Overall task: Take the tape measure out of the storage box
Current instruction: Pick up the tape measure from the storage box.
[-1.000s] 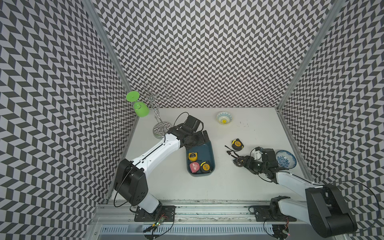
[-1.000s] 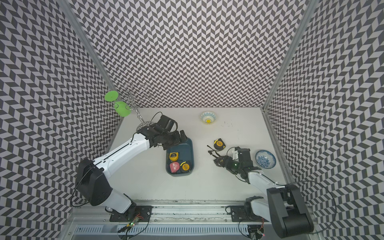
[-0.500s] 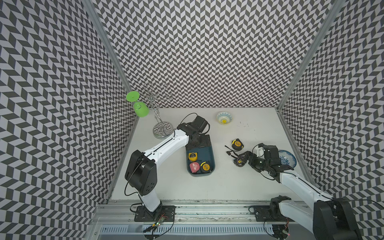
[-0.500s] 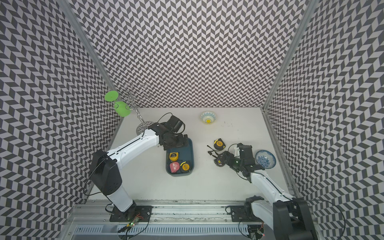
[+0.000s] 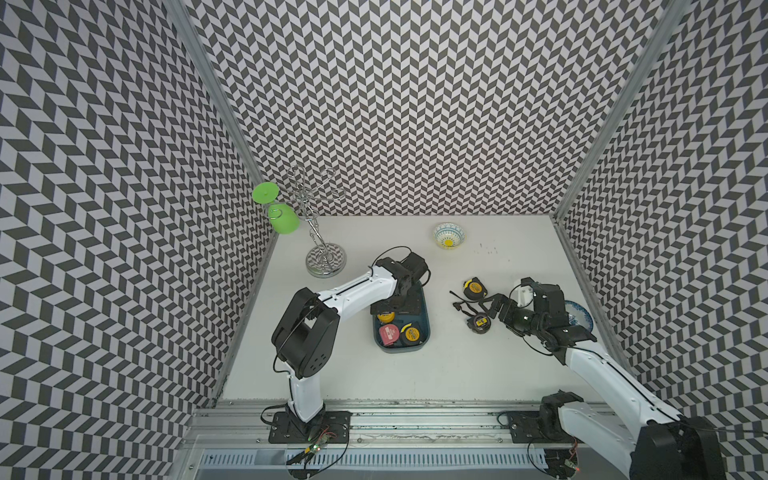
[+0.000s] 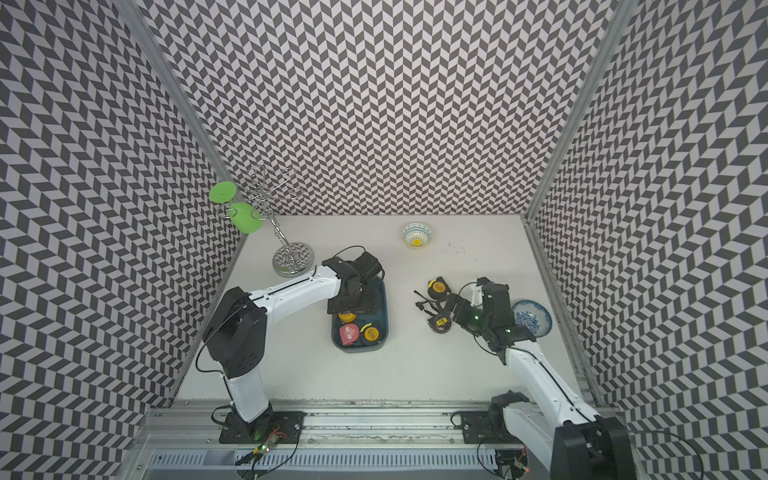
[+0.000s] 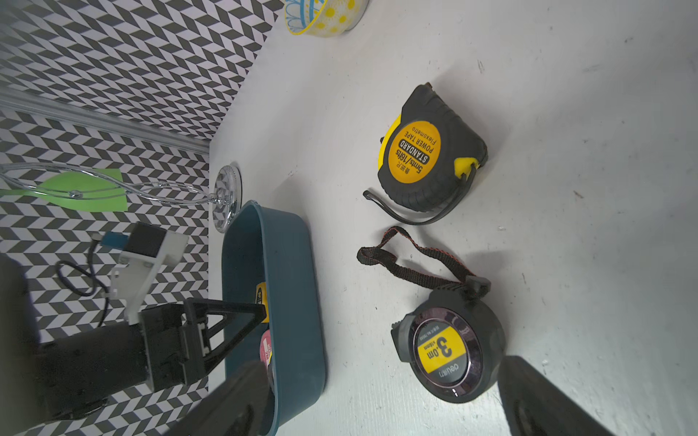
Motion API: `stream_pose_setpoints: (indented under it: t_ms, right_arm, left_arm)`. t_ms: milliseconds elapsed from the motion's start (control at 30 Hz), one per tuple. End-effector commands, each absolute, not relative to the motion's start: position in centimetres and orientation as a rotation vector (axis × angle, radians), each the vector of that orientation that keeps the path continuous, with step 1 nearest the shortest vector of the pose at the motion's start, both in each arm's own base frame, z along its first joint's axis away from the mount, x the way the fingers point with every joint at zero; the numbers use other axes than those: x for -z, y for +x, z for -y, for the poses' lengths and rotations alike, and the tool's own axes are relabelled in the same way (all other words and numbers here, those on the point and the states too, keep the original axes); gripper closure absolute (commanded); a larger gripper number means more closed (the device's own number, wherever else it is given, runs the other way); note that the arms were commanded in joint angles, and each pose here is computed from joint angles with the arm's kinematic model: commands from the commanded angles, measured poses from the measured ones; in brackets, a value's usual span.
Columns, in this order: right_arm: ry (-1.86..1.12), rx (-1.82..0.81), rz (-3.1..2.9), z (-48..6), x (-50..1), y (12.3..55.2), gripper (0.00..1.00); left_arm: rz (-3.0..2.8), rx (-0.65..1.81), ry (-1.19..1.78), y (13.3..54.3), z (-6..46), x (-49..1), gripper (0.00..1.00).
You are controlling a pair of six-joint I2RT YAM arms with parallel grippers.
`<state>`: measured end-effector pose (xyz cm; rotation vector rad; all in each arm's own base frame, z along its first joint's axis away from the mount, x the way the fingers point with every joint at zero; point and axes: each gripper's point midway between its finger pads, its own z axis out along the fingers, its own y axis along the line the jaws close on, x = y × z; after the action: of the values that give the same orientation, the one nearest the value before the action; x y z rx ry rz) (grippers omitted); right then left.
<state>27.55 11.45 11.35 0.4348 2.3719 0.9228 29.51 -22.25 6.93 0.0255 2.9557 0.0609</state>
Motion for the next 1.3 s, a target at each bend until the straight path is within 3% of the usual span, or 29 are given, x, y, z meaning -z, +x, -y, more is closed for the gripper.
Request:
stream_pose_setpoints:
  t_ms: [0,500,900,1267]
  right_arm:
    - [0.419,-0.926,-2.318,-11.3,-13.1,28.3,0.01]
    - [0.424,-0.947,-2.311,-11.6,-12.8,28.7,0.00]
    - [0.431,-0.954,-2.311,-11.7,-12.7,28.9,0.00]
    - [0.428,-0.975,-2.313,-11.9,-12.4,29.0,0.00]
  left_arm:
    - [-2.939,-0.113,0.022,29.6,21.9,-6.2,0.00]
    - [-2.960,-0.080,0.022,30.2,23.1,-4.2,0.00]
    - [-2.907,0.006,0.021,31.8,24.8,-6.5,0.00]
    - [-2.873,-0.173,0.006,32.1,21.7,-6.3,0.04]
